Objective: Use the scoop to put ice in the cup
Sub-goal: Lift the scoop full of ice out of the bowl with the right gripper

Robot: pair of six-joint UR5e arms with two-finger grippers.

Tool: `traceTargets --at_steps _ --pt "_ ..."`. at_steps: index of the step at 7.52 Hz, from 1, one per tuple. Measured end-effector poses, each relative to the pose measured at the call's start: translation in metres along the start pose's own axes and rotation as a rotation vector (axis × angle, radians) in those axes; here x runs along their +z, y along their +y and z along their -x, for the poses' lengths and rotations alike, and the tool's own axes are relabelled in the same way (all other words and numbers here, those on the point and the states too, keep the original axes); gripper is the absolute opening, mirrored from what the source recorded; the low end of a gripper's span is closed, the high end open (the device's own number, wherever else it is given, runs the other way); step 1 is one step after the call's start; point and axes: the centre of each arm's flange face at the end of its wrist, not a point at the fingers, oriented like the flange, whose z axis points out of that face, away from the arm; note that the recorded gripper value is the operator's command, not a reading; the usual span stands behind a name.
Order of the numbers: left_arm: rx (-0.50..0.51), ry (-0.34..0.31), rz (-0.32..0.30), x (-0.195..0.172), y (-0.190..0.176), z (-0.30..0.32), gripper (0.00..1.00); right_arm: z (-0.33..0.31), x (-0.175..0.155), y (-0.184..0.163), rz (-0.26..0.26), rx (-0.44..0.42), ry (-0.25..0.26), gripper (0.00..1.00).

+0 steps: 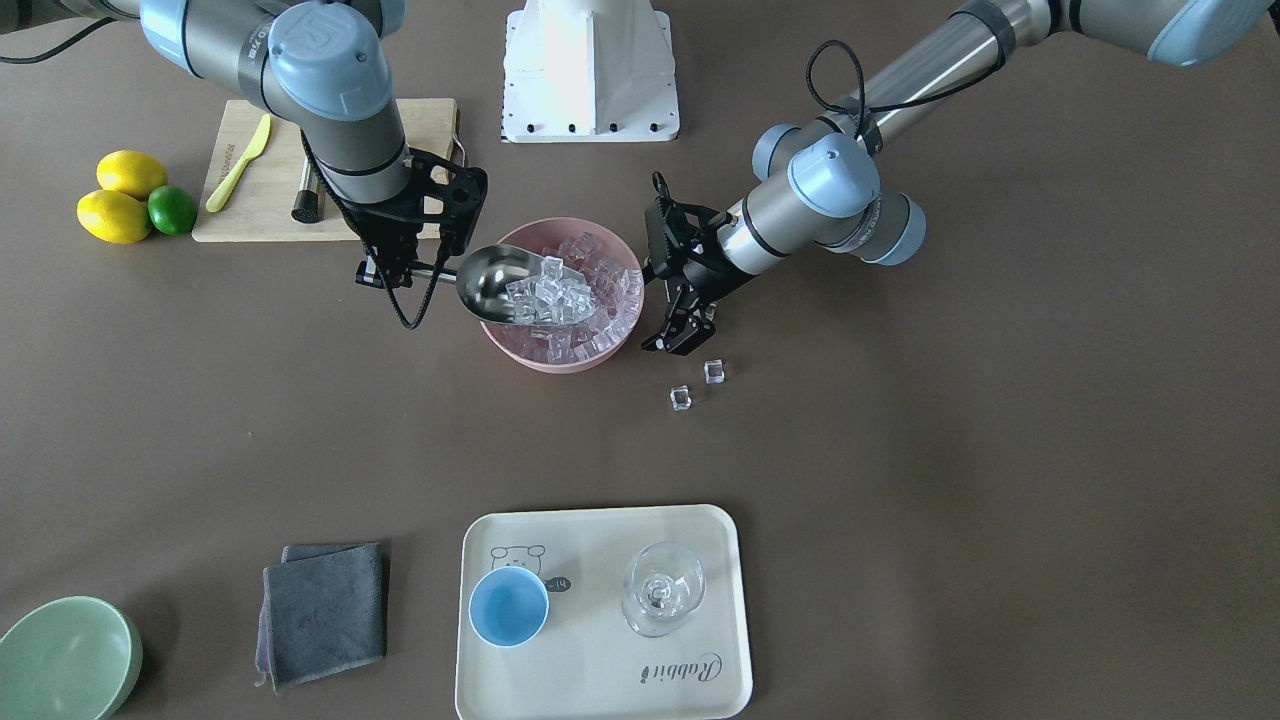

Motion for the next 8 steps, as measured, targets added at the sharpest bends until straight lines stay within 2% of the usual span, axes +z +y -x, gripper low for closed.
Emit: traceTargets --at_steps 4,6,8 --pt "-0.001 0.007 0.016 -0.002 0.017 -0.002 0.97 -0.03 -0.029 0.022 -0.046 0.063 -0.028 0.0" --pt "-0.003 0.025 0.021 -0.006 0.026 -0.003 0.97 -0.065 -0.036 0.057 -0.035 0.141 -0.012 0.0" --pt "-0.006 0.059 0.02 -0.024 0.037 -0.005 0.97 -0.109 -0.043 0.107 -0.02 0.25 -0.003 0.0"
